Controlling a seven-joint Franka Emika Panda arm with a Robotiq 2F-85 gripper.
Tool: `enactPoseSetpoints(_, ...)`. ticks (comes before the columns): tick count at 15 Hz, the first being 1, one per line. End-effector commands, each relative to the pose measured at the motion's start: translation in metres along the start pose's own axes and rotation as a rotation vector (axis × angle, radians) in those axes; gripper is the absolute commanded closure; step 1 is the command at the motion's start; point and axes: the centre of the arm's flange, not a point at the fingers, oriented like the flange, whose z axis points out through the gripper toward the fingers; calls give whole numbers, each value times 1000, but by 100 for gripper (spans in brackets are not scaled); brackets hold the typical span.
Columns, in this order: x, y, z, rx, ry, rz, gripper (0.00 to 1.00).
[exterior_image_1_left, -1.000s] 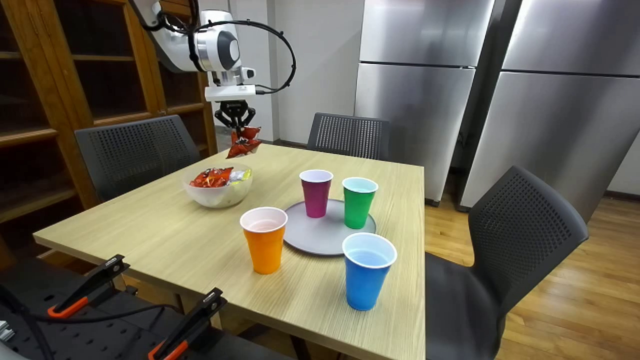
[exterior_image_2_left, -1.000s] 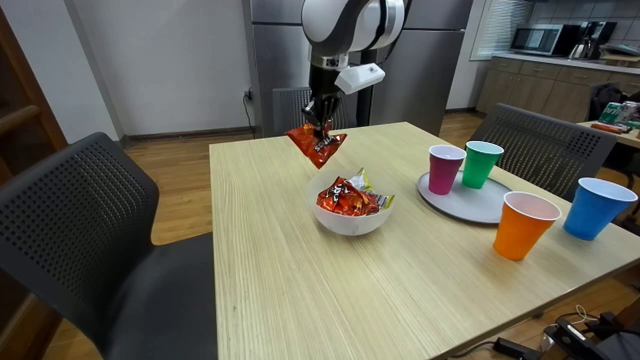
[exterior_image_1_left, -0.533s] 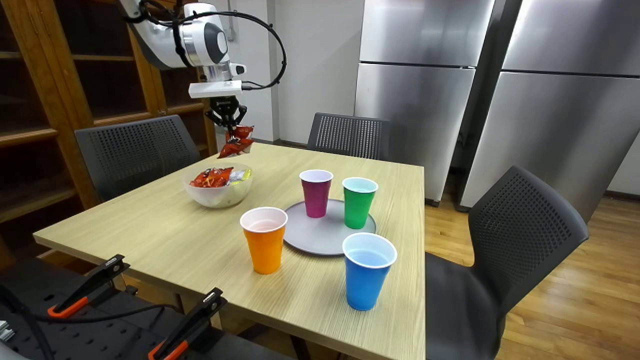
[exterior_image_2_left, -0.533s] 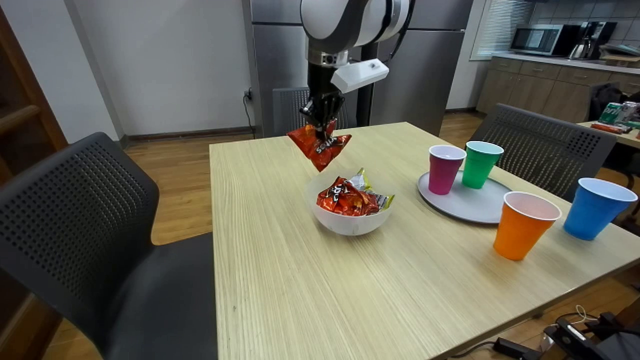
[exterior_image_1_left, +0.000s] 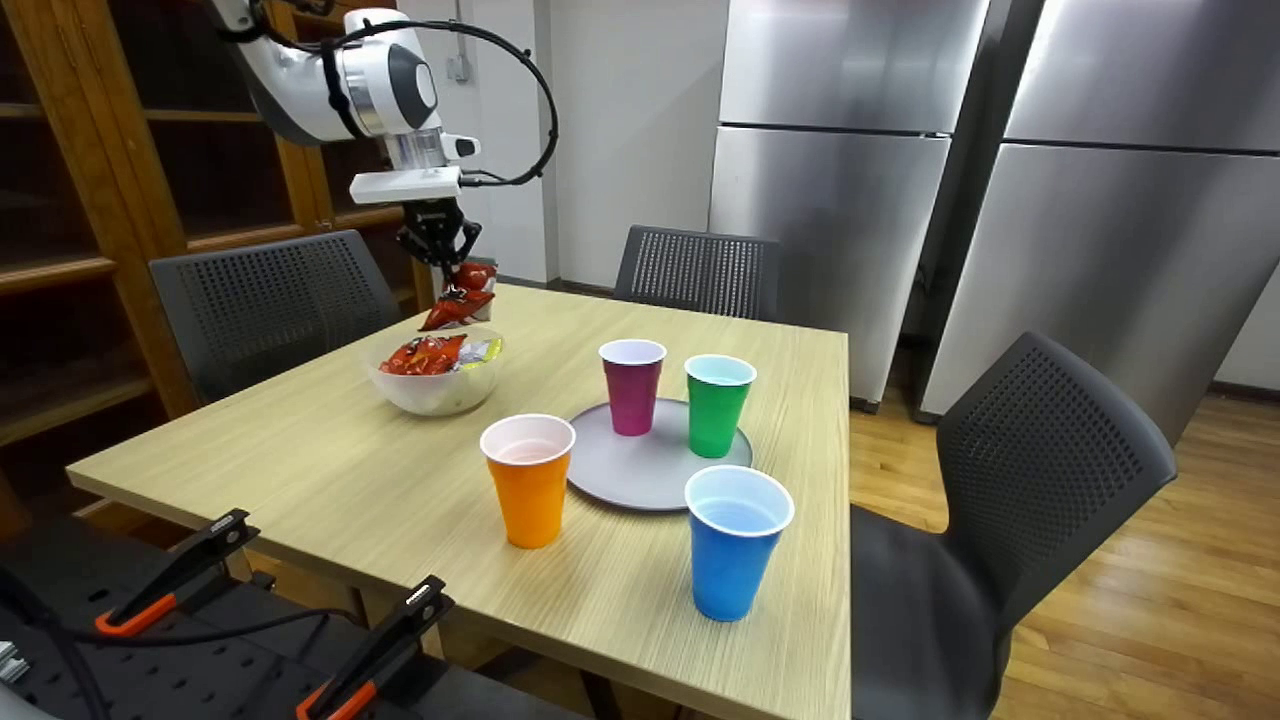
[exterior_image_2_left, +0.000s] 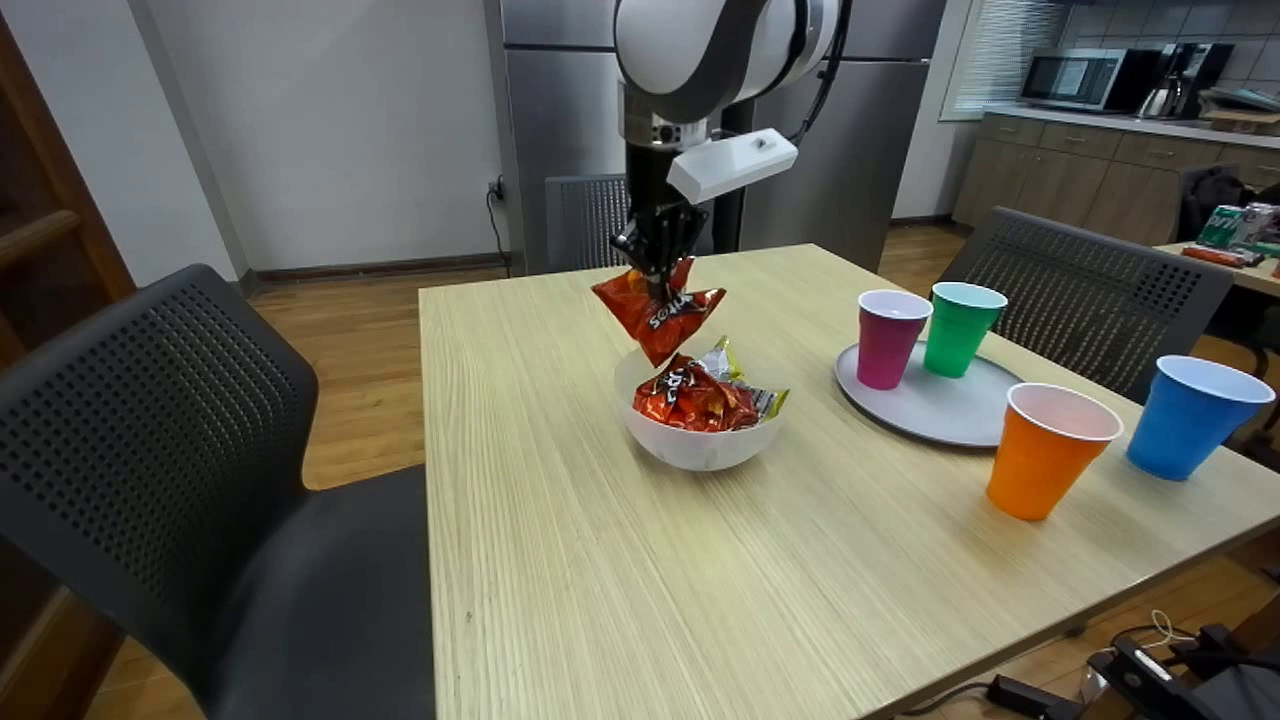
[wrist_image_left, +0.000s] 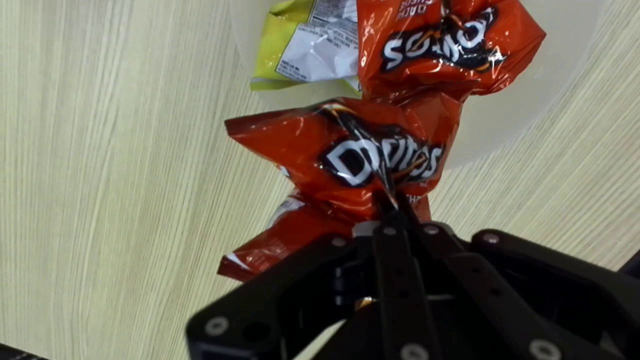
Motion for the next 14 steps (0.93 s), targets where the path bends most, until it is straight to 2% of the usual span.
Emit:
enactPoseSetpoints(1, -20, -7, -9, -27, -19, 36, 100)
enactPoseSetpoints(8, -22, -7, 5, -5, -65, 39, 100)
enactPoseSetpoints(14, -29, -9, -3, -14, -53, 38, 100)
